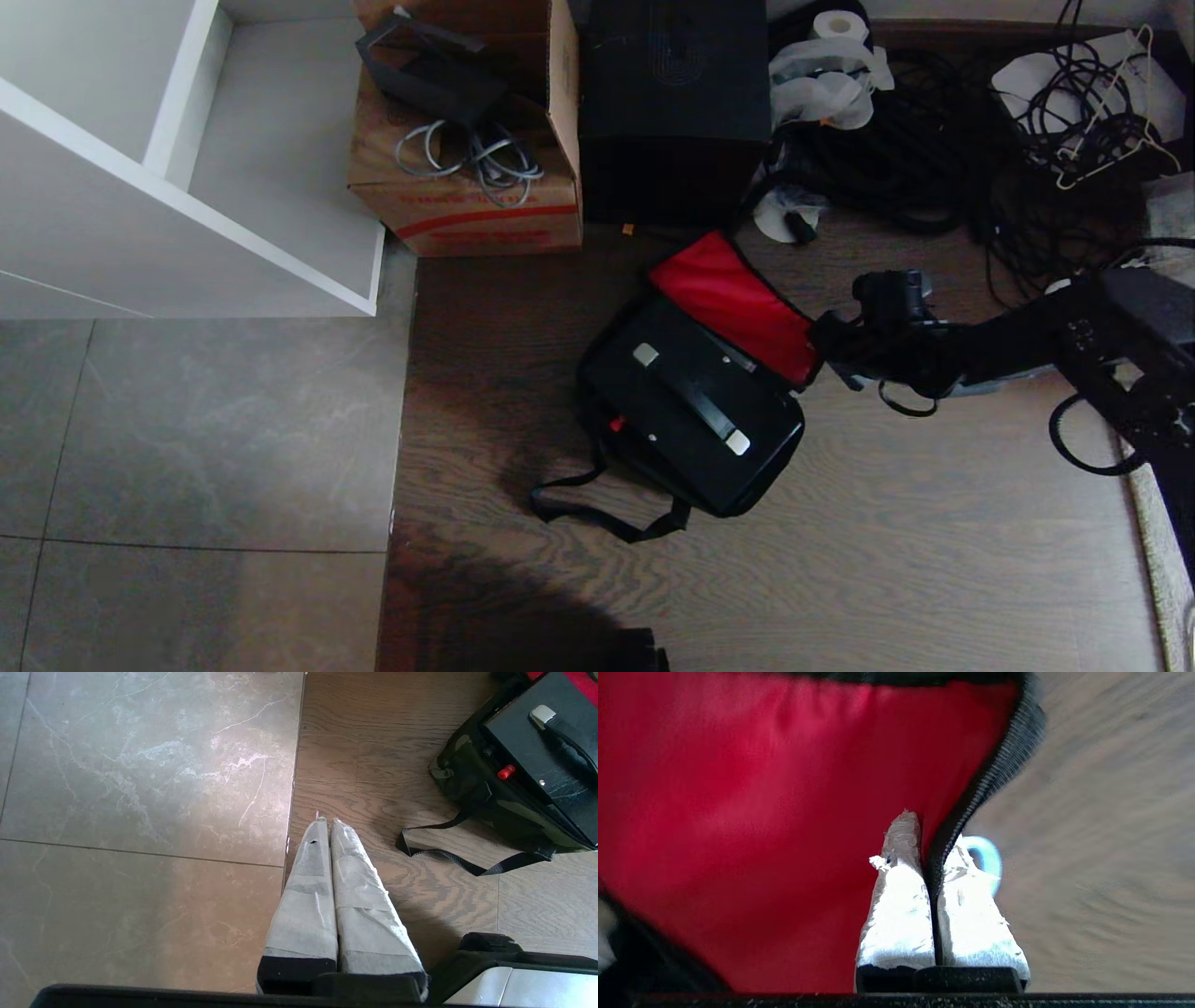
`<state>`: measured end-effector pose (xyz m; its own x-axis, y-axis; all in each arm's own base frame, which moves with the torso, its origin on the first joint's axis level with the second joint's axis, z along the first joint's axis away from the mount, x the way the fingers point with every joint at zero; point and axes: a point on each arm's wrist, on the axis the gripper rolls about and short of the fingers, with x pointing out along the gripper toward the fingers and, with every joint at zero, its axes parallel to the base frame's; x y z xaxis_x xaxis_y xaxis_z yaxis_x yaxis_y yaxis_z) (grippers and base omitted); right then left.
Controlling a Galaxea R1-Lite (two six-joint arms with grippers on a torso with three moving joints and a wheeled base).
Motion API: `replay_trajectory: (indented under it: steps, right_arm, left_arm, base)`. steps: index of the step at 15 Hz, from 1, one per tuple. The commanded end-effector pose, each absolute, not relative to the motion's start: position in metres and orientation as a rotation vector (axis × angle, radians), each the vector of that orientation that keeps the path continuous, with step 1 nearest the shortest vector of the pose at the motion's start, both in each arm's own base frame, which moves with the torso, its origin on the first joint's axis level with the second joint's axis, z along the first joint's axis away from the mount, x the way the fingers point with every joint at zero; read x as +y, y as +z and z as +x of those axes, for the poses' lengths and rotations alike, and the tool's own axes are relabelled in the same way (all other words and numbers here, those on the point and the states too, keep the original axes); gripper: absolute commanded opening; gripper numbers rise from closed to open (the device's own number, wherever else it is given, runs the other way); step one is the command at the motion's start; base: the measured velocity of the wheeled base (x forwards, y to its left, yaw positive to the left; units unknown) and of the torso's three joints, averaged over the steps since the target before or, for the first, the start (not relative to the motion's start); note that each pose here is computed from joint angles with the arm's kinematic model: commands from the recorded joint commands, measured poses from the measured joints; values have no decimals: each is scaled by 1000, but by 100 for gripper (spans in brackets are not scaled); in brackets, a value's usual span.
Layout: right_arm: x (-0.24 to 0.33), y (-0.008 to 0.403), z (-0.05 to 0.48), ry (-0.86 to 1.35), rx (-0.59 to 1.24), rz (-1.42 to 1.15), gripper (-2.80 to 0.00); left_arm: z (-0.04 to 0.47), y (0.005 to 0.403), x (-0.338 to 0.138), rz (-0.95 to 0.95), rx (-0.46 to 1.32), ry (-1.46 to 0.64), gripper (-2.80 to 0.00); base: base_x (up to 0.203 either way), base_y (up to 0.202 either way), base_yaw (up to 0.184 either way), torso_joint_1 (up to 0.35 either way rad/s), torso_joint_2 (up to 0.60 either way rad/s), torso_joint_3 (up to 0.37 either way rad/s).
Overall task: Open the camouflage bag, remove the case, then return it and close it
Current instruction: Close the top of the storage box
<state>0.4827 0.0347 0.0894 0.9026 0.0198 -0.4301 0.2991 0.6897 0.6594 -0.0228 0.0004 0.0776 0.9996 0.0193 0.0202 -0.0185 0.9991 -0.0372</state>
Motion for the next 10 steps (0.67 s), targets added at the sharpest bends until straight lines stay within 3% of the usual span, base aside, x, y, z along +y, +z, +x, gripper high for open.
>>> replay_trajectory:
  steps: [1,7,10]
  right_arm:
    - [33,107,457,-152,443,728,-280]
    - [37,149,387,-25,393,490,-280]
    - [49,168,367,85,249,405,-280]
  left_arm:
    - [-22,75,0,-37,-13,20,-280]
    - [-22,75,0,-37,-11,20,-280]
    - [-22,75,0,-38,-11,20,-280]
  base:
    - [0,0,0,0,0,0]
    - [0,0,0,0,0,0]
    - [0,0,0,0,0,0]
